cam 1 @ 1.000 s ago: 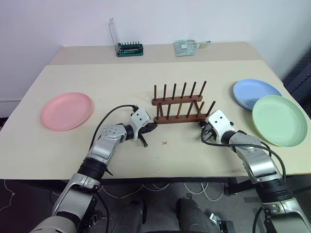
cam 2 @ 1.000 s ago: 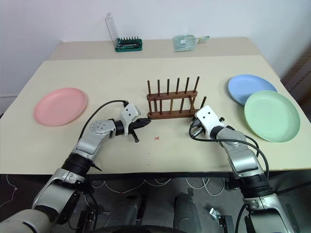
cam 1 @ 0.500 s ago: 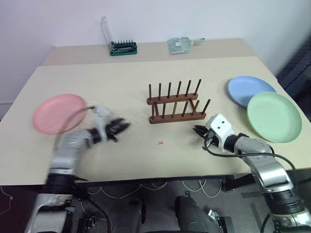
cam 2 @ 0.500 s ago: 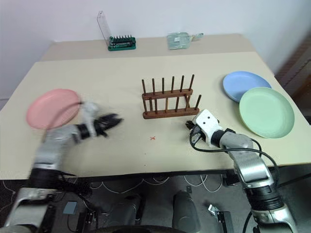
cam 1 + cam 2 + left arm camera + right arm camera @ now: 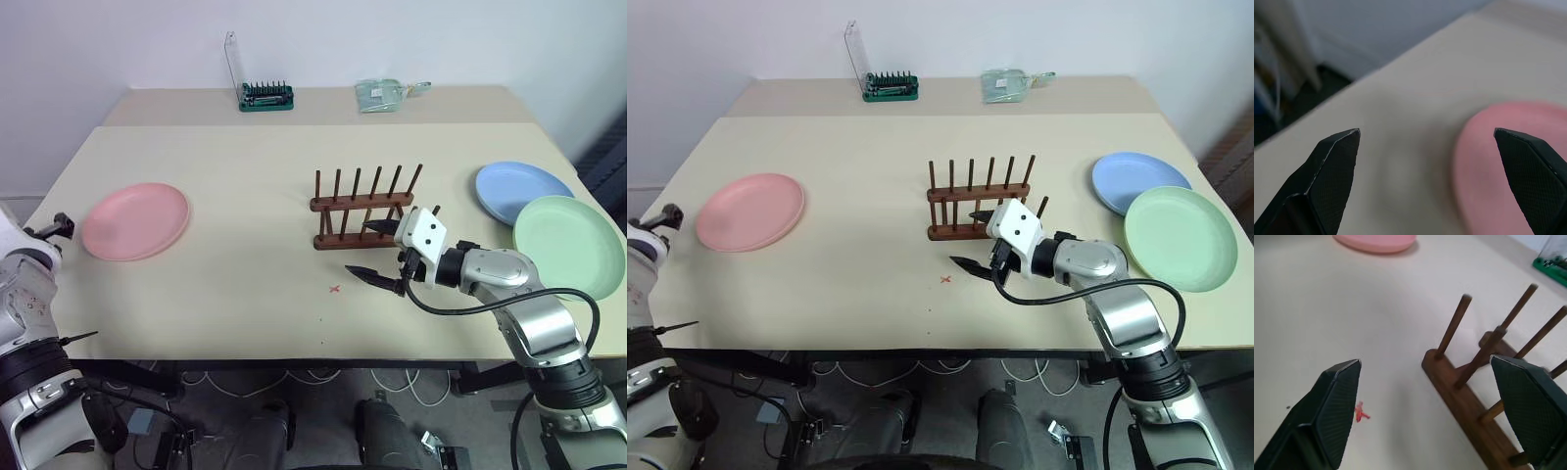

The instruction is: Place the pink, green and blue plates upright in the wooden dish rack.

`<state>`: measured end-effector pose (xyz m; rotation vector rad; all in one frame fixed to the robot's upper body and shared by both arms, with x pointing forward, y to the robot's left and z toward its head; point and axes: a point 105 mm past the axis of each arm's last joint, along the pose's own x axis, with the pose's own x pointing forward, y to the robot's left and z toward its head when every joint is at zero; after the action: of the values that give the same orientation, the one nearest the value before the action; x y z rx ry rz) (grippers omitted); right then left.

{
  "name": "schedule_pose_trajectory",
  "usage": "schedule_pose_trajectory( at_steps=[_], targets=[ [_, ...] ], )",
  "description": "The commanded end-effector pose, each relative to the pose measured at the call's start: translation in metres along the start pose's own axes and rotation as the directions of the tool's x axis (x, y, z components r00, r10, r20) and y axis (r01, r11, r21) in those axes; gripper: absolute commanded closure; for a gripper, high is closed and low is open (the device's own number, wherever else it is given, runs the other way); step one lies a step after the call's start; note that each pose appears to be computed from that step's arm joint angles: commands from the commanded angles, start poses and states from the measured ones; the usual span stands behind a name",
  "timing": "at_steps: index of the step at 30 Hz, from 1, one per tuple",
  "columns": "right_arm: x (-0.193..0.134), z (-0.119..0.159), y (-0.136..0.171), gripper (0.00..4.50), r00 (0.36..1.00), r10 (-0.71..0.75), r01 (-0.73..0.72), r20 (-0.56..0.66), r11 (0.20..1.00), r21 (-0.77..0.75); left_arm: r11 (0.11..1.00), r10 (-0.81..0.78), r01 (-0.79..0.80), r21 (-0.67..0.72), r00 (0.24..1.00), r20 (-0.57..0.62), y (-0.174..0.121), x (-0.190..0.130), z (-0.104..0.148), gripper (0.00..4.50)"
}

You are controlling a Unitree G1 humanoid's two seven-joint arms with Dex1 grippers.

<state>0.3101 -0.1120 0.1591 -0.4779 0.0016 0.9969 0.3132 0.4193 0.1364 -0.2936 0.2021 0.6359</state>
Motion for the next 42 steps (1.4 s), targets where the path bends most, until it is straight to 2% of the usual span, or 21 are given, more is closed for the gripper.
schedule_pose_trajectory(
  at_steps=[1, 3, 6, 9, 16, 17, 18, 20, 22, 26, 28, 30, 34, 42],
  targets=[
    [-0.001, 0.01, -0.005, 0.19, 0.999, -0.016, 0.018, 0.043, 0.998, -0.055, 0.997, -0.072, 0.071, -0.012, 0.994, -0.086, -0.013, 0.002, -0.013, 0.0],
    [-0.003, 0.009, -0.002, 0.19, 0.999, -0.019, 0.021, 0.042, 0.998, -0.059, 0.993, -0.116, 0.118, 0.005, 0.983, -0.141, -0.024, 0.004, -0.023, 0.0],
    [-0.003, 0.008, -0.001, 0.19, 0.999, -0.022, 0.024, 0.042, 0.998, -0.063, 0.99, -0.137, 0.14, 0.005, 0.977, -0.162, -0.03, 0.006, -0.025, 0.0],
    [-0.006, 0.01, -0.002, 0.13, 0.998, -0.049, 0.052, 0.042, 0.996, -0.075, 0.992, -0.124, 0.123, -0.019, 0.973, -0.194, -0.035, 0.011, -0.035, 0.79],
    [-0.008, 0.018, -0.004, 0.13, 0.996, -0.082, 0.086, 0.047, 0.99, -0.111, 0.988, -0.156, 0.153, -0.033, 0.977, -0.146, -0.055, 0.014, -0.03, 4.26],
    [-0.007, 0.02, -0.006, 0.13, 0.995, -0.09, 0.096, 0.05, 0.988, -0.124, 0.984, -0.176, 0.175, -0.024, 0.978, -0.109, -0.063, 0.014, -0.024, 4.47],
    [-0.007, 0.022, -0.007, 0.13, 0.994, -0.096, 0.102, 0.052, 0.986, -0.132, 0.982, -0.191, 0.19, -0.019, 0.978, -0.083, -0.069, 0.013, -0.02, 4.47],
    [-0.002, 0.032, -0.018, 0.13, 0.987, -0.14, 0.153, 0.083, 0.973, -0.17, 0.96, -0.277, 0.276, 0.039, 0.96, 0.042, -0.108, 0.001, 0.007, 4.47],
    [0.001, 0.038, -0.025, 0.13, 0.981, -0.165, 0.182, 0.1, 0.965, -0.189, 0.944, -0.329, 0.324, 0.065, 0.938, 0.108, -0.131, -0.009, 0.022, 4.47],
    [0.017, 0.065, -0.033, 0.07, 0.973, -0.178, 0.223, 0.149, 0.895, -0.387, 0.833, -0.552, 0.516, 0.201, 0.799, 0.237, -0.213, -0.056, 0.056, 4.5],
    [0.023, 0.079, -0.035, 0.07, 0.969, -0.174, 0.239, 0.177, 0.843, -0.482, 0.773, -0.629, 0.559, 0.301, 0.738, 0.244, -0.241, -0.076, 0.061, 4.5],
    [0.028, 0.09, -0.033, 0.07, 0.969, -0.151, 0.235, 0.196, 0.806, -0.543, 0.723, -0.689, 0.624, 0.298, 0.68, 0.251, -0.264, -0.097, 0.067, 4.5],
    [0.036, 0.095, -0.032, 0.07, 0.976, -0.13, 0.215, 0.177, 0.721, -0.659, 0.656, -0.755, 0.691, 0.304, 0.607, 0.248, -0.288, -0.122, 0.075, 4.5],
    [0.052, 0.085, -0.033, 0.07, 0.982, -0.137, 0.188, 0.13, 0.653, -0.734, 0.519, -0.853, 0.818, 0.249, 0.478, 0.21, -0.313, -0.16, 0.077, 4.5]
  ],
)
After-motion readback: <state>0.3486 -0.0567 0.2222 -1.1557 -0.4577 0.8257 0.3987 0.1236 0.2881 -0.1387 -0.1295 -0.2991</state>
